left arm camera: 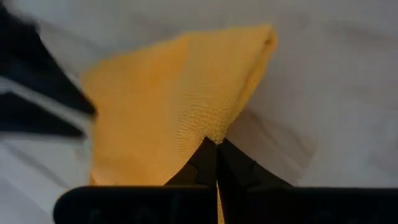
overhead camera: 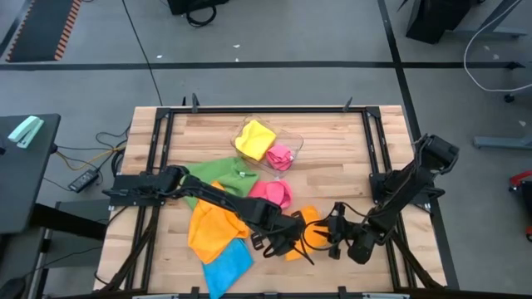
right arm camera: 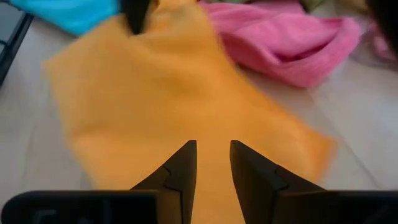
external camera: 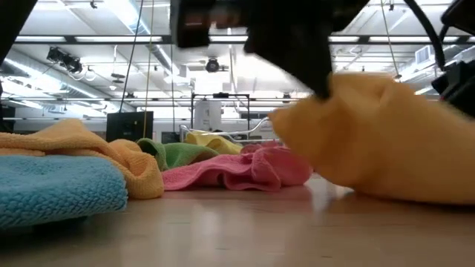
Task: Fold microfiber towels
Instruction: Fold the right orange microfiber cloth
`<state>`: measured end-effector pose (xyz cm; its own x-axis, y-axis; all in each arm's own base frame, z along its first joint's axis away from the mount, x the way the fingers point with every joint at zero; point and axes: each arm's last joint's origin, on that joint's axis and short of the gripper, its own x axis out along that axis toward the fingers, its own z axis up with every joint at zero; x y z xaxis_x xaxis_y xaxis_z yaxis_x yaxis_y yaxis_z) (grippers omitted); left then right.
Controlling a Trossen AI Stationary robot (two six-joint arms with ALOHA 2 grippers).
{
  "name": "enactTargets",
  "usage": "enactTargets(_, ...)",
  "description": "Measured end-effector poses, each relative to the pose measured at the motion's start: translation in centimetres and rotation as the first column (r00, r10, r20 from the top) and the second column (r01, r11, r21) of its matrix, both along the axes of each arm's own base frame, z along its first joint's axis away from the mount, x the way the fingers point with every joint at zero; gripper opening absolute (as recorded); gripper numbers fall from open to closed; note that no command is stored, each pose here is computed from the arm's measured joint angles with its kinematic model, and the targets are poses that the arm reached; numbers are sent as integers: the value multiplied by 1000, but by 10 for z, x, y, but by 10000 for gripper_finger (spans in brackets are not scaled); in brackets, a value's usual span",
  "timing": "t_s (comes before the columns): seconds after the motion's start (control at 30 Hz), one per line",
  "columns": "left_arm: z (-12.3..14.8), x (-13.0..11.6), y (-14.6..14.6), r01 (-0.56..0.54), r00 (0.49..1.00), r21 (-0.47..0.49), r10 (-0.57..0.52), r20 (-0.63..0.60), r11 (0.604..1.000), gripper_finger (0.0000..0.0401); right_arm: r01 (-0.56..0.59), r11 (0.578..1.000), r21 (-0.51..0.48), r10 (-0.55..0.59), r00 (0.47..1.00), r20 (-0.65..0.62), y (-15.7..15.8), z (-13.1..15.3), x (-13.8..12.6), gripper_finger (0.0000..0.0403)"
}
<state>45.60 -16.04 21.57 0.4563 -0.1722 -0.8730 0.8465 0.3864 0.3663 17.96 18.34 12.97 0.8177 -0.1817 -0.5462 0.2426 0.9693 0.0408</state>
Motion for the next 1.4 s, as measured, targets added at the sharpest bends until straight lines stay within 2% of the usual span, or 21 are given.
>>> enactTargets(0.17,11,2,-2,3,1000,-68,-3,-2,998,4,26,1000,-5,-26,999,23,-1,-7,9,106)
enactTargets(0.33,11,2,-1,-35,999,-92,34,-15,995,5,-34,999,10,33,998,49,9,-21,20,106)
enactTargets(0.57,-11,11,-3,-36,998,-160,28,-55,986,6,-94,994,48,97,993,-62,11,-46,29,106)
enactTargets(0.7,-24,18,-3,-23,998,-191,13,-54,981,8,-88,993,73,93,993,-70,11,-53,33,106)
enactTargets(0.8,-26,22,0,-26,999,-197,20,-29,980,5,-88,993,81,94,993,-71,11,-53,33,106)
enactTargets(0.87,-21,29,3,-25,999,-217,33,32,976,6,-93,992,82,99,993,-72,12,-52,32,106)
enactTargets(1.1,-20,38,16,-90,987,-166,110,115,982,10,-102,991,90,109,991,-77,13,-52,31,106)
enactTargets(1.23,-21,43,17,-97,981,-173,123,151,980,6,-106,990,91,113,990,-79,13,-52,30,106)
enactTargets(1.4,-34,50,16,-138,967,-154,167,192,978,14,-108,990,90,115,990,-81,13,-52,30,106)
